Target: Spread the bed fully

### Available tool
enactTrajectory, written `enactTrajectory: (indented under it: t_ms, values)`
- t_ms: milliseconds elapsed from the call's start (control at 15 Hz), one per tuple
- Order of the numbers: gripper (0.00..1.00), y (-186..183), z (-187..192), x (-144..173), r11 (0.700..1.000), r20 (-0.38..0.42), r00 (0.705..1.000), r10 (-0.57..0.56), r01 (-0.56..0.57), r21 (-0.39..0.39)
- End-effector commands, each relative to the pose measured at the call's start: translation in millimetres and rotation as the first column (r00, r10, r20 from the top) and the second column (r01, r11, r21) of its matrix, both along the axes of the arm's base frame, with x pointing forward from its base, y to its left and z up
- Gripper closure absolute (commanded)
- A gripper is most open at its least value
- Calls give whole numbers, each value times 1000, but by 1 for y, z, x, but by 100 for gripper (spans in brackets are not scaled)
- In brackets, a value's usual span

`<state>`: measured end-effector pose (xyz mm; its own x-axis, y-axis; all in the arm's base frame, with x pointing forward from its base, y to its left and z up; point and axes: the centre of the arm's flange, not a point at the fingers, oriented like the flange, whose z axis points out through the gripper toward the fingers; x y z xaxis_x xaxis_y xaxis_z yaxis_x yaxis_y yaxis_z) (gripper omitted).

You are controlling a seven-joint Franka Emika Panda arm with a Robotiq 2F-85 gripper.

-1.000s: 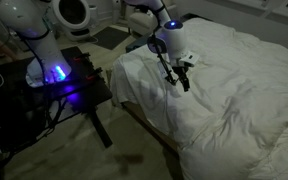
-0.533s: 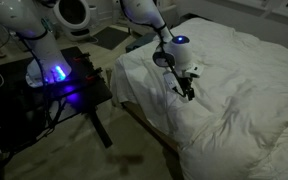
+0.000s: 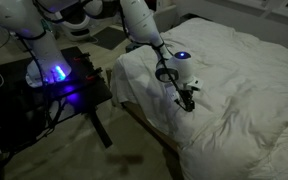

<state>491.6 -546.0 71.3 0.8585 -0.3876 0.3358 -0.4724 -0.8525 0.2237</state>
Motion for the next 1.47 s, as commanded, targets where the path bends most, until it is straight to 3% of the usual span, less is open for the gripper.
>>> enactTrajectory:
  t_ms: [0, 467, 1067, 1400]
  values:
    - [51, -13, -7, 12, 1000, 19, 1000, -15, 15, 10]
    - [100, -6, 17, 4, 997, 24, 997, -69, 68, 48]
    - [100, 49, 137, -29, 988, 74, 997, -22, 10, 151]
    - [100, 116, 165, -49, 941, 55, 987, 154, -163, 297]
